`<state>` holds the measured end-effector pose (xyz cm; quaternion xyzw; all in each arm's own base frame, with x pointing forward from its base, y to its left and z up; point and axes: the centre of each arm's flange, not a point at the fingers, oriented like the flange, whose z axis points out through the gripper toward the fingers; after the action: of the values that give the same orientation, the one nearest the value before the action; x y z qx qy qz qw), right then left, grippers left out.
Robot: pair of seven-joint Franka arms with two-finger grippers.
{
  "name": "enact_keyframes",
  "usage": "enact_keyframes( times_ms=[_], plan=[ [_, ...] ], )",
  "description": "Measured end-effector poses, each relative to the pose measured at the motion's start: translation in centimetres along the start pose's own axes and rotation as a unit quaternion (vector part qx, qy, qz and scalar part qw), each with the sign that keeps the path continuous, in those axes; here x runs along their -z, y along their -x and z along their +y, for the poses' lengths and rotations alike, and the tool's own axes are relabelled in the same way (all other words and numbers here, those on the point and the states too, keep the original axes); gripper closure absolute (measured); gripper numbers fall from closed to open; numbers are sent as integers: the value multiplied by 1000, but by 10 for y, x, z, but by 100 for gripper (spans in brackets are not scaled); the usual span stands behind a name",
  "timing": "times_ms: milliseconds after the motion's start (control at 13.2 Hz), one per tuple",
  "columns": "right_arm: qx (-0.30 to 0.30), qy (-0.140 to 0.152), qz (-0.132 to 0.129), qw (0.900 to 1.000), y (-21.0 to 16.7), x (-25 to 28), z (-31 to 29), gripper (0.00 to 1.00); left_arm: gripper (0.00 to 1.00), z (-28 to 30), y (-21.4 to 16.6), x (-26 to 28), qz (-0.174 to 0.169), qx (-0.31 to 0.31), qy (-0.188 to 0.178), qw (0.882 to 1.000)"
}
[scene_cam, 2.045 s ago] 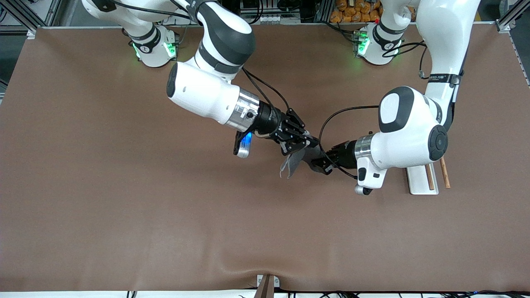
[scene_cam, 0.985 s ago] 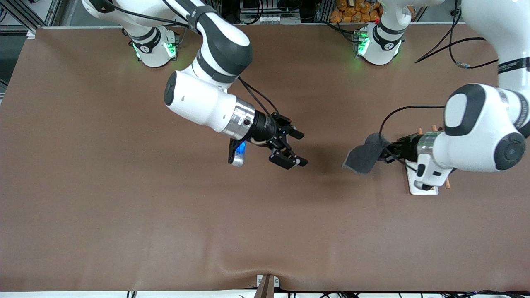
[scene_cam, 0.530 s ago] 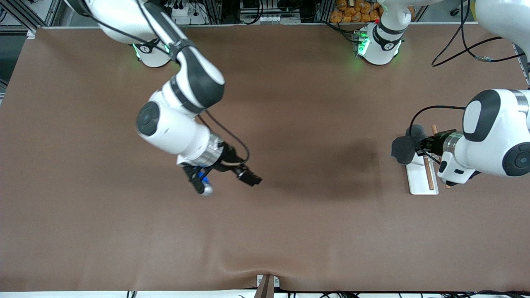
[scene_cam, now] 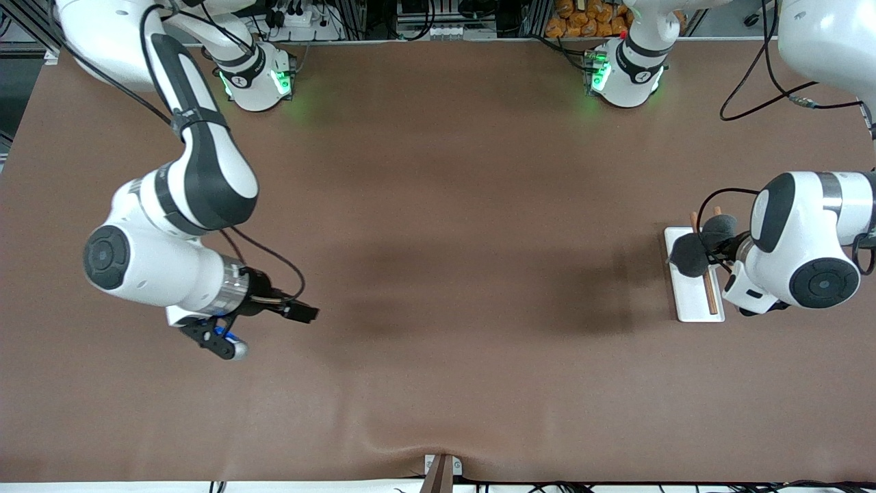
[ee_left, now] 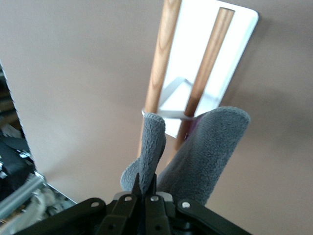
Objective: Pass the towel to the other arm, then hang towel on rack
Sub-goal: 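Carry the towel to the rack with the left gripper while the right gripper retracts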
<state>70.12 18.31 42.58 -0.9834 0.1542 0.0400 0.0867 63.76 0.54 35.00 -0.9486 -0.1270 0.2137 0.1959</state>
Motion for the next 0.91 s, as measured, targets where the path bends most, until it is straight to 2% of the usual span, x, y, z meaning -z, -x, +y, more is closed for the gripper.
enact_keyframes(
  times_ms=[76,303,530,606,682,833,909],
  plan=[
    [45,25,10,999,-8,12,19,0,98,-3,-5,-5,2,-9,-3,1000],
    [120,48,27,991,-27,60,77,0,98,-14,-15,-10,11,-15,3,1000],
    [217,112,11,970,-18,99,110,0,98,-27,-21,-6,28,-39,-5,999],
    [247,120,-2,961,-6,115,113,0,98,-31,-23,-5,36,-57,-21,998],
    [258,123,-6,958,6,134,114,0,98,-33,-24,-4,40,-73,-32,996],
    [251,121,-5,960,31,170,115,0,98,-35,-26,-4,45,-84,-36,995],
    [243,114,-14,963,45,183,116,0,98,-36,-27,-4,48,-84,-35,995]
  ],
)
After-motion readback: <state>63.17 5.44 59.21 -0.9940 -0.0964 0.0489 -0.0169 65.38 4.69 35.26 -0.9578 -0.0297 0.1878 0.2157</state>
